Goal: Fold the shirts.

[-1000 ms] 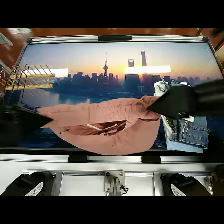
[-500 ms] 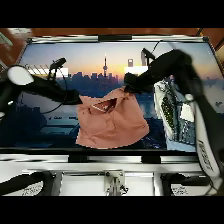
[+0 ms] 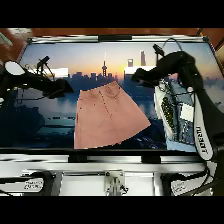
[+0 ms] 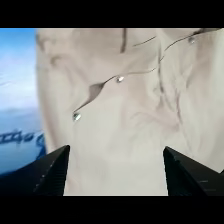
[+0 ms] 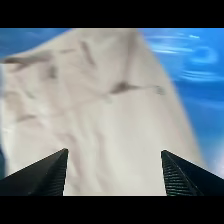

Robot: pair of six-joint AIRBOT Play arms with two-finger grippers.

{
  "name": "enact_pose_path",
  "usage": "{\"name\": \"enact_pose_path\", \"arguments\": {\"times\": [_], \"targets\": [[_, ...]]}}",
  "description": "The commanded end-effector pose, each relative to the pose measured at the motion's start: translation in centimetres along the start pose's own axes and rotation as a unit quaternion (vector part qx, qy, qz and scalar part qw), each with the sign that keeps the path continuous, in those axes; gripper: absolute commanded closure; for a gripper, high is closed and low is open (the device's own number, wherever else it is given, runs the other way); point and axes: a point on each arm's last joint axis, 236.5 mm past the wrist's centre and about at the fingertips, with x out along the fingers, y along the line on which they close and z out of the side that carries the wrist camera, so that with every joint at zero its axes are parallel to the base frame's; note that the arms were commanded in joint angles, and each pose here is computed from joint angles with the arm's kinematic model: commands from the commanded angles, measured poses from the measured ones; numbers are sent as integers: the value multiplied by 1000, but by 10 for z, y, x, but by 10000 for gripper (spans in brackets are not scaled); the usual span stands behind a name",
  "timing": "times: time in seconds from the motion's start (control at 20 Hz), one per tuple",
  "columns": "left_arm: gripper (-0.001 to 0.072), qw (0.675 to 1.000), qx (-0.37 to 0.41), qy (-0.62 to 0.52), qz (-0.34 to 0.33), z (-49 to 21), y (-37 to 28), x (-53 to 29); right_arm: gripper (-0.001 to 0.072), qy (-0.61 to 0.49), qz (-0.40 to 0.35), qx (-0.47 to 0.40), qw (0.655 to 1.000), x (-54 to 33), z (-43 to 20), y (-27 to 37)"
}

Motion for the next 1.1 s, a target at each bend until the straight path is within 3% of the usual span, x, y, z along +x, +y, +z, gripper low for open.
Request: {"name": "enact_pose_path", "arguments": {"times": [0.0, 0.25, 0.75, 0.85, 0.9, 0.95, 1.0, 1.05], "targets": [[-13, 992, -9, 112, 48, -54, 37, -11, 30, 106, -87, -8, 990, -24, -46, -72], [-13, 983, -32, 171, 58, -113, 50, 50, 29, 167, -48, -34, 984, 15, -89, -73], [6, 992, -16, 106, 61, -96, 35, 120, 29, 172, -32, -26, 984, 43, -90, -76], [113, 993, -17, 95, 64, -90, 38, 127, 30, 171, -32, -26, 984, 43, -90, -75], [116, 994, -20, 90, 66, -88, 40, 130, 30, 171, -30, -25, 985, 43, -90, -74], [193, 993, -23, 90, 67, -88, 42, 133, 30, 170, -27, -24, 985, 44, -90, -73], [391, 993, -24, 92, 67, -88, 43, 134, 29, 169, -24, -22, 985, 44, -89, -71], [499, 993, -23, 92, 68, -88, 43, 134, 29, 169, -24, -22, 985, 44, -89, -71]]}}
